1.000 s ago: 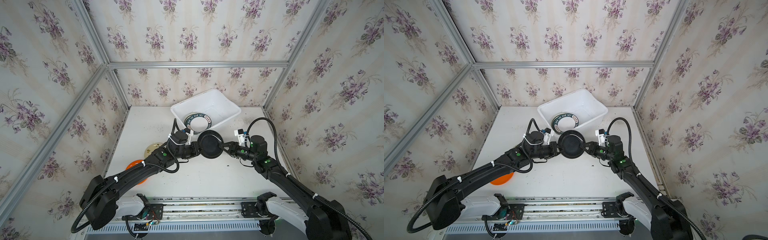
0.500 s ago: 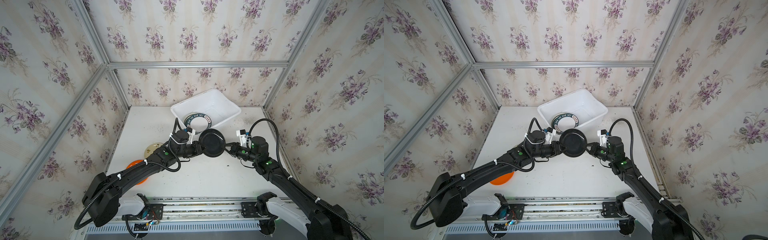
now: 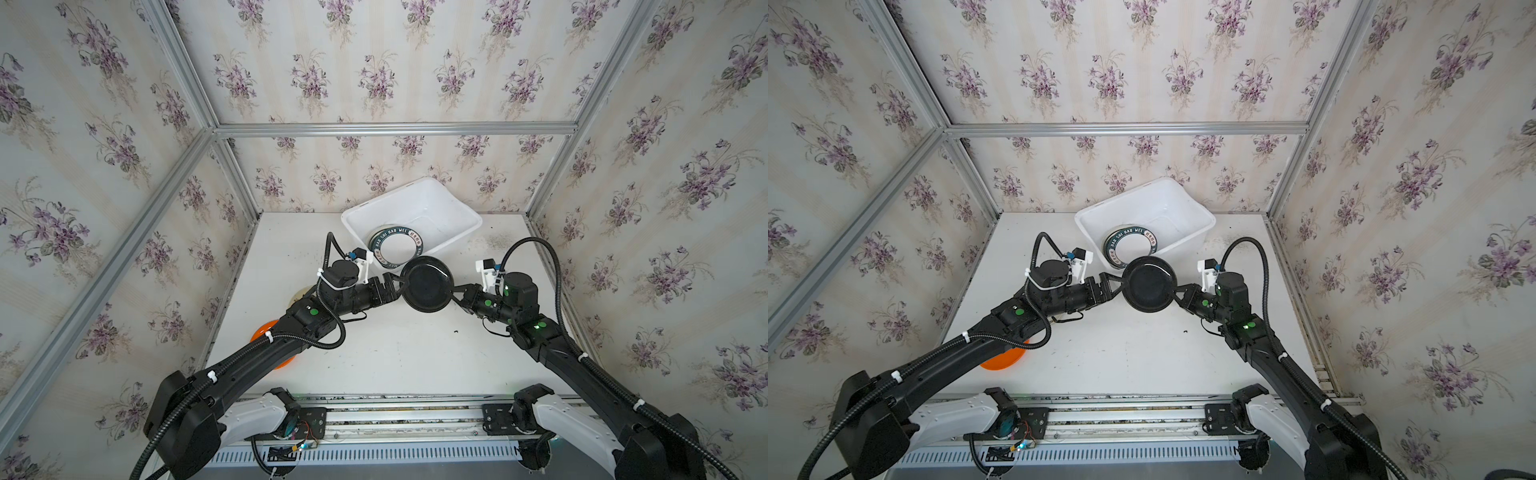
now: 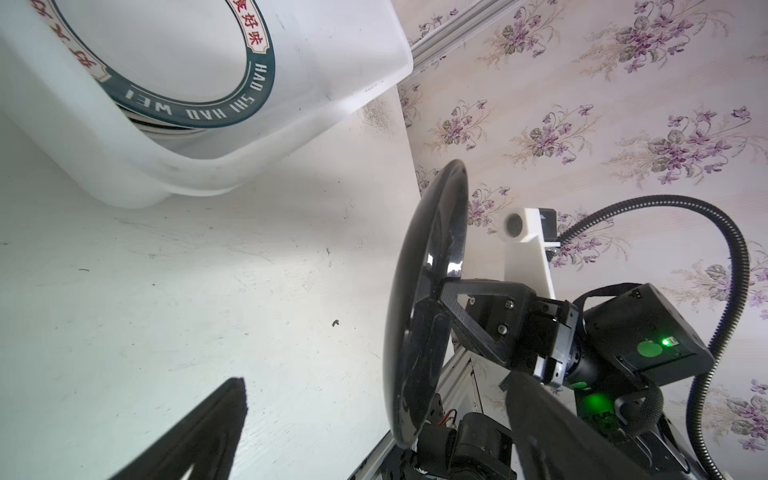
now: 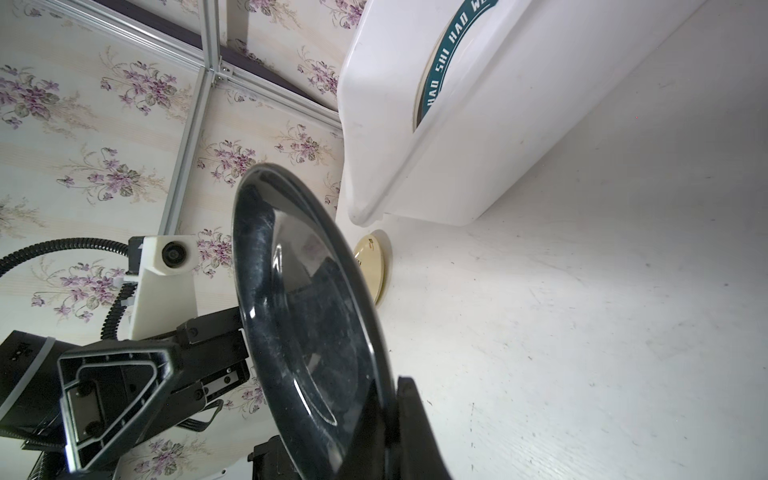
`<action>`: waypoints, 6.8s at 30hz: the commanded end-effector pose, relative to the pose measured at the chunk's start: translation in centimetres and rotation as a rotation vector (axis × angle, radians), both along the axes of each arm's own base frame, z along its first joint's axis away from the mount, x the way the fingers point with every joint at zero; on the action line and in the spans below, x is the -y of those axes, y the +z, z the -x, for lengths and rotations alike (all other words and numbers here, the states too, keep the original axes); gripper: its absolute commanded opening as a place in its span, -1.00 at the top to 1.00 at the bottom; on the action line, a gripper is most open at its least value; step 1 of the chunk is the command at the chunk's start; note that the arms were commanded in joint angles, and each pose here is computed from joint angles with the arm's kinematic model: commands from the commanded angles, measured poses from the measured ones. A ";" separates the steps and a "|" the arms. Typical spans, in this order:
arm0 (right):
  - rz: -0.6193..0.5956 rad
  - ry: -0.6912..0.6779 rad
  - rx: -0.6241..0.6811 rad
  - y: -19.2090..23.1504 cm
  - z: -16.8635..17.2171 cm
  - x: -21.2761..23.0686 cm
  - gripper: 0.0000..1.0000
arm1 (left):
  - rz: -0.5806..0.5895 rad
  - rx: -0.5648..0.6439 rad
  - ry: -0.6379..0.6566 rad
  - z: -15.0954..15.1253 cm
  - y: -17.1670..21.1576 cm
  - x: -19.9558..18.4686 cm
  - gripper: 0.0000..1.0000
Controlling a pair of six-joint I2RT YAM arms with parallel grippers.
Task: Place the plates into the plastic bin on the countertop
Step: 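Grasp the upright black plate's rim with the right gripper while the left releases, then carry the black plate into the bin with the right gripper while the left withdraws, then lower the black plate onto the stacked plates and open the right gripper, then withdraw the right gripper from the bin while the left gripper moves to the cream plate, then lower the left gripper onto the cream plate's edge nearest the robot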
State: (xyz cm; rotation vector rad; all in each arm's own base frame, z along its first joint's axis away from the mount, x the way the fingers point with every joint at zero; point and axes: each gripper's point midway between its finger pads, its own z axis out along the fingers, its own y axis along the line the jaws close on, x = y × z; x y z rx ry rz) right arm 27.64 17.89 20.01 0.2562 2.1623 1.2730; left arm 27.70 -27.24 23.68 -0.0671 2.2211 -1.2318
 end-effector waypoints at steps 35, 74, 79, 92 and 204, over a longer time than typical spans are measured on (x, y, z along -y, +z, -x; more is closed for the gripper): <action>0.641 0.023 -0.010 0.7 -20.2 -3.6 1.00 | -0.325 0.129 0.313 -0.5 0.6 -14.8 -0.99; 0.917 0.057 -0.038 -4.9 -28.2 -6.0 -0.39 | -0.428 0.050 0.375 -1.7 -2.9 -19.0 -0.99; 0.921 -0.006 0.074 0.8 -28.4 -5.3 -0.60 | -0.434 0.043 0.395 -1.6 -3.0 -19.6 -0.99; 0.753 0.037 0.232 12.2 -20.5 -5.4 -0.70 | -0.420 -0.084 0.510 -0.3 -6.0 -23.7 -0.99; 0.111 0.006 0.074 2.2 5.2 0.4 -0.87 | -0.382 -0.427 0.471 -7.0 -21.3 -27.4 0.49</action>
